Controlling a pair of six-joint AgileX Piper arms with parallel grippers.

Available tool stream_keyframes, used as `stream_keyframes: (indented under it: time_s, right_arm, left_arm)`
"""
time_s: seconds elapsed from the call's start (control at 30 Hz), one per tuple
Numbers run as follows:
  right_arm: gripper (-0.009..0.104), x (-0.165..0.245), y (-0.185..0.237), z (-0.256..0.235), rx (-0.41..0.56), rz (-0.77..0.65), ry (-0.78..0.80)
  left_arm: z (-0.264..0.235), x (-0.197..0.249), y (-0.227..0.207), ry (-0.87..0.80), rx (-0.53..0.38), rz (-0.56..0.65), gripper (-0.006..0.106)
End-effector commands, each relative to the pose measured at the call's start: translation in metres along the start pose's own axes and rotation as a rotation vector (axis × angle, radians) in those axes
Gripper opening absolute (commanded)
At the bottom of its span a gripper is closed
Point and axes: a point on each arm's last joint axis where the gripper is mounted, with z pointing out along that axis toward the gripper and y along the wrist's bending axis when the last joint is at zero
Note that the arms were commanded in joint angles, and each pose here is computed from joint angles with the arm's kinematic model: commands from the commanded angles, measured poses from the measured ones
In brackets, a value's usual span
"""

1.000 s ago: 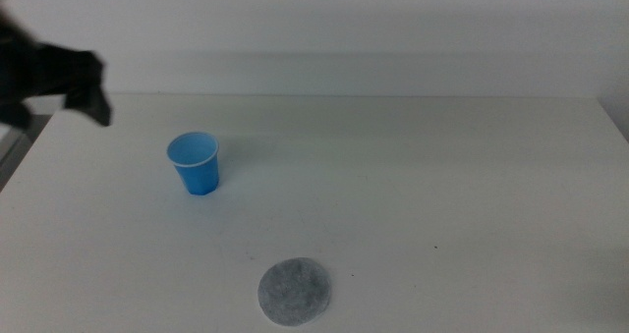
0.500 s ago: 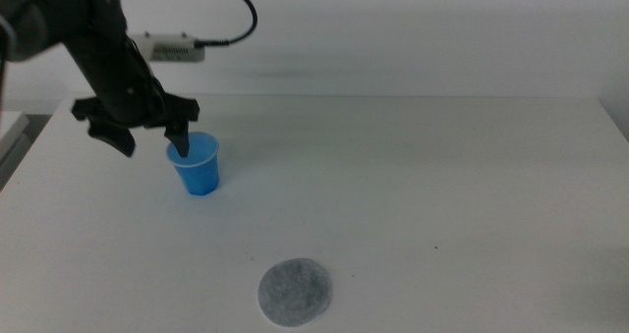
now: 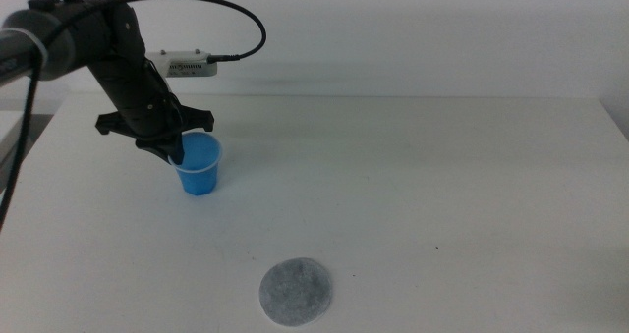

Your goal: Place an empty cup on a cup mat.

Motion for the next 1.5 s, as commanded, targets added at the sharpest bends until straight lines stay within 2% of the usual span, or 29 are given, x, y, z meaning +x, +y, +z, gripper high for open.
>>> stream_keyframes:
  time_s: [0.0, 0.27, 0.47, 0.63, 1.1, 1.17, 1.23, 1.3, 1.4, 1.47]
  right_arm:
    - [0.093, 0.0, 0.0, 0.0, 0.0, -0.011, -0.008]
    - [0.093, 0.0, 0.0, 0.0, 0.0, -0.011, -0.008]
    - [0.093, 0.0, 0.0, 0.0, 0.0, -0.011, -0.008]
    - [0.093, 0.0, 0.0, 0.0, 0.0, -0.011, -0.008]
    - [0.093, 0.0, 0.0, 0.0, 0.0, -0.011, -0.008]
    - [0.093, 0.0, 0.0, 0.0, 0.0, -0.011, -0.008]
    - [0.093, 0.0, 0.0, 0.0, 0.0, -0.011, -0.008]
    - [0.093, 0.0, 0.0, 0.0, 0.0, -0.011, -0.008]
    - [0.093, 0.0, 0.0, 0.0, 0.0, -0.011, -0.008]
    - [0.093, 0.0, 0.0, 0.0, 0.0, -0.011, -0.008]
  left_arm:
    - [-0.018, 0.008, -0.008, -0.007, 0.0, 0.01, -0.002]
    - [-0.062, 0.09, -0.067, -0.116, 0.083, 0.013, -0.002]
    - [-0.051, 0.14, -0.106, -0.036, 0.113, 0.098, -0.002]
    - [-0.043, 0.156, -0.125, -0.025, 0.128, 0.156, -0.002]
    - [-0.011, 0.157, -0.137, 0.05, 0.137, 0.151, 0.001]
    - [-0.012, 0.158, -0.136, 0.067, 0.142, 0.135, 0.008]
    - [-0.015, 0.158, -0.136, 0.072, 0.145, 0.13, 0.02]
    - [-0.022, 0.158, -0.133, 0.077, 0.146, 0.151, 0.039]
    - [-0.042, 0.156, -0.123, 0.066, 0.124, 0.19, 0.076]
    - [-0.064, 0.156, -0.114, 0.02, 0.106, 0.201, 0.094]
